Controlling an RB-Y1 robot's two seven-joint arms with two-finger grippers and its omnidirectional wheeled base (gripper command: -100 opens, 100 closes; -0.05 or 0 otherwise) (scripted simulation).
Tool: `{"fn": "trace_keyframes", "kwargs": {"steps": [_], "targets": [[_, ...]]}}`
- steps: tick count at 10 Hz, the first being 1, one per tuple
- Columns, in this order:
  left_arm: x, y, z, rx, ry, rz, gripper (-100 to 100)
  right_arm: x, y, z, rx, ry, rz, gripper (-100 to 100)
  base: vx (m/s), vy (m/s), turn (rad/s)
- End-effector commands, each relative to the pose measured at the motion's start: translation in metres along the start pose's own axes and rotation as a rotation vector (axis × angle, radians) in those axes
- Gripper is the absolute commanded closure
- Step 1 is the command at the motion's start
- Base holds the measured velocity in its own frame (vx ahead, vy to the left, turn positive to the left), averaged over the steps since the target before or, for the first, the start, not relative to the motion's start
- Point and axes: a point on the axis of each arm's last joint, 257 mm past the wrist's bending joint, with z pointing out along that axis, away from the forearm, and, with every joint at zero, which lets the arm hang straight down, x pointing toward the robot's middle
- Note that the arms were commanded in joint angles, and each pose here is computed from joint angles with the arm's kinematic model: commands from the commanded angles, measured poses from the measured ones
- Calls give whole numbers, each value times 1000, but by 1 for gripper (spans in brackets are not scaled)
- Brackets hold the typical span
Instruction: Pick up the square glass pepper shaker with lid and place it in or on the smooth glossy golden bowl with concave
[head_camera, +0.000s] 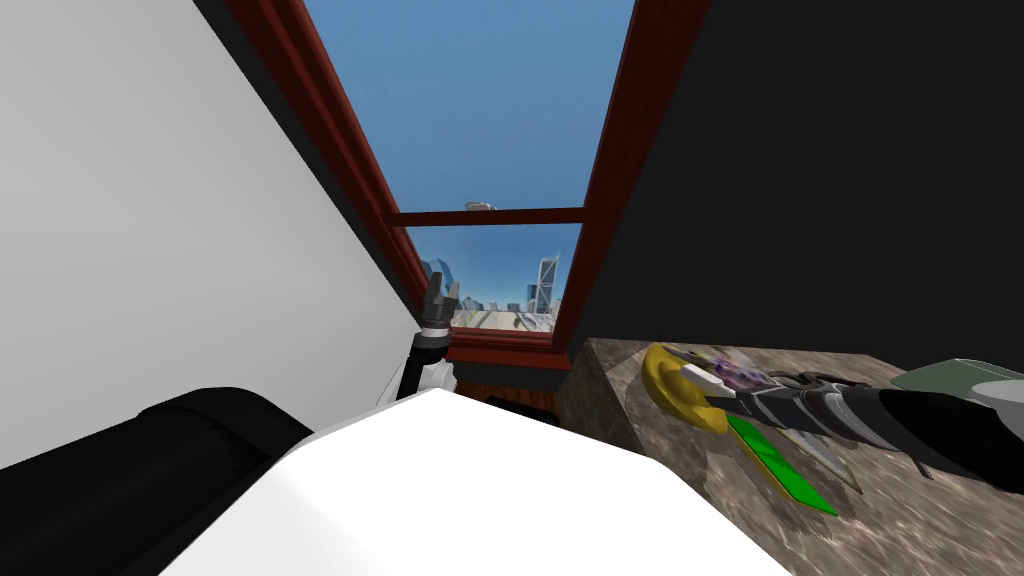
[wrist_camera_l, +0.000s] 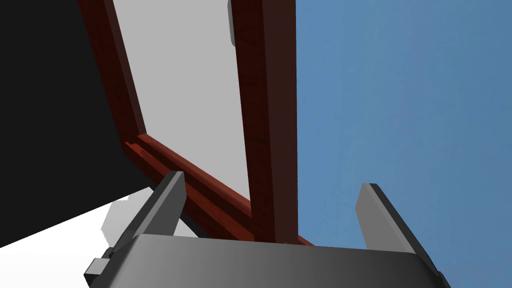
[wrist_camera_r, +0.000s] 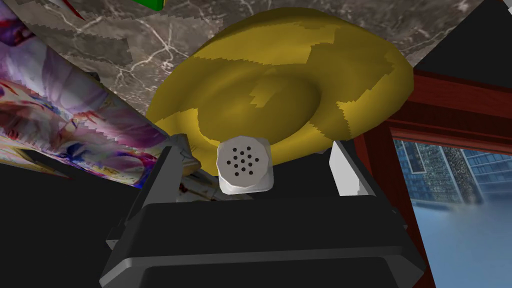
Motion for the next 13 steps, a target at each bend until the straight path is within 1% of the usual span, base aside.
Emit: {"fn": "trace_keyframes", "kwargs": {"steps": [1,2,5,6,7,8,13], "targets": [[0,0,0,0,0,0,0,-17,0,-9,-1,-10,9,-100,-74,-26,6],[0,0,0,0,0,0,0,-22,0,-12,-1,-14,12,-100,-119,-64,11],[0,0,0,0,0,0,0,-50,1,-27,-4,-31,27,-100,-125,-69,7],[0,0,0,0,0,0,0,-55,2,-30,-4,-34,30,-100,-99,-45,4],[0,0,0,0,0,0,0,-53,-1,-27,-2,-32,26,-100,-31,-22,3],[0,0,0,0,0,0,0,-53,-1,-28,-4,-32,28,0,-8,-4,-2],[0,0,0,0,0,0,0,-53,-1,-27,-4,-32,28,0,0,0,0]]}}
